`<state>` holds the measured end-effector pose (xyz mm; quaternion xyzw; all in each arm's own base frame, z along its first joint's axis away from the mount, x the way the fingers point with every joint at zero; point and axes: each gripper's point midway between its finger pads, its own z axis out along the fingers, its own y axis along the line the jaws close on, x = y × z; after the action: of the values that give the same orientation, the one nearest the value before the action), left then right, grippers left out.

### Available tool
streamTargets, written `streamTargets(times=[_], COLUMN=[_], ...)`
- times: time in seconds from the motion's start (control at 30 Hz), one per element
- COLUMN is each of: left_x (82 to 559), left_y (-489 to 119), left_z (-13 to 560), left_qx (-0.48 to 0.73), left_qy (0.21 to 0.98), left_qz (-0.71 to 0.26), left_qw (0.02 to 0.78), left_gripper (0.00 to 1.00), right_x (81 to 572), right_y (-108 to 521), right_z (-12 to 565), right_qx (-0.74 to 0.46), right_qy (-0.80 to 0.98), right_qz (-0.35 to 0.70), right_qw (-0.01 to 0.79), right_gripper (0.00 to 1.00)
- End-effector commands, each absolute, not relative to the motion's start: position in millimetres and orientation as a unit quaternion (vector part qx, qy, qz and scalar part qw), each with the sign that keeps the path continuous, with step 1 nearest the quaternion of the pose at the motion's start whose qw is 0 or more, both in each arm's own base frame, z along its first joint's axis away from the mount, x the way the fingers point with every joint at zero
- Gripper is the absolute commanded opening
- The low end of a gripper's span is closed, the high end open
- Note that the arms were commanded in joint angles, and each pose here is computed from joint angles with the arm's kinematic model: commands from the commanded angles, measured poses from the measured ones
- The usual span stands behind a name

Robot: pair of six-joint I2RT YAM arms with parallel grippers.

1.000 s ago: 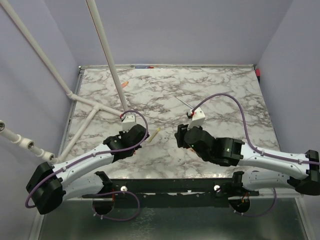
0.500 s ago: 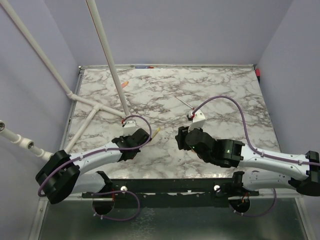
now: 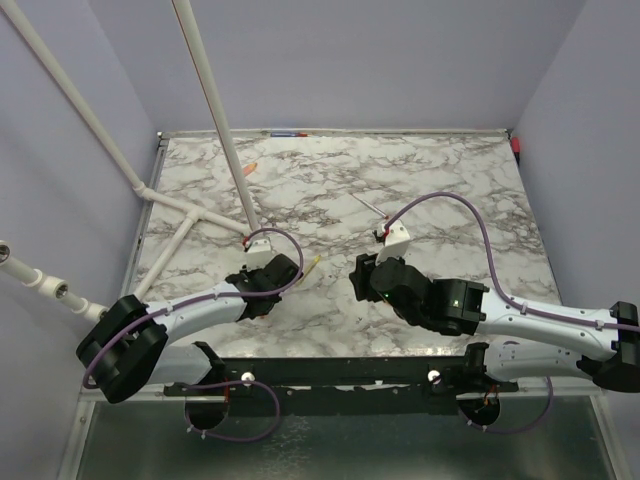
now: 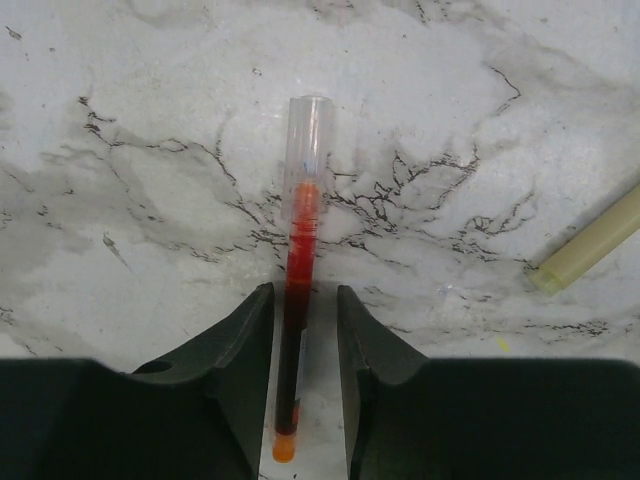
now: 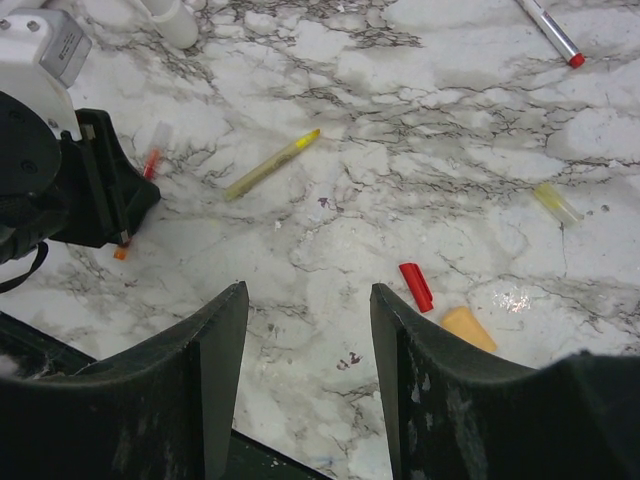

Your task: Insert the pens into the pen caps

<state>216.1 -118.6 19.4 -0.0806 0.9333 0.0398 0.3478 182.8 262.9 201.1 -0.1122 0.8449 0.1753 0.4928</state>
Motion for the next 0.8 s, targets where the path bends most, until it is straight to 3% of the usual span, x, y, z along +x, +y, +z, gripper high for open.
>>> streamTargets(times=[0.0, 0.43, 0.77], left_x=[222.1, 271.9, 305.1], left_y=[-114.0, -115.3, -39.7], left_z=[27.4, 141.1, 182.7], left_qx=[-0.091, -0.087, -0.118], left_qy=[0.925, 0.897, 0.897], left_qz=[0.045, 0.027, 0.079], left_qw=[0.366, 0.433, 0.418], left_gripper=[0.35, 0.41, 0.42], right_x=[183.6, 182.3, 182.8], right_y=[265.4, 259.1, 256.5], right_z=[203.1, 233.3, 246.5], right_qx=[-0.106, -0.1, -0.102], right_qy=[0.844, 0.826, 0.816], right_qz=[0.182, 0.211, 0.219], right_qw=[0.492, 0.514, 0.525], right_gripper=[0.56, 0.56, 0.56])
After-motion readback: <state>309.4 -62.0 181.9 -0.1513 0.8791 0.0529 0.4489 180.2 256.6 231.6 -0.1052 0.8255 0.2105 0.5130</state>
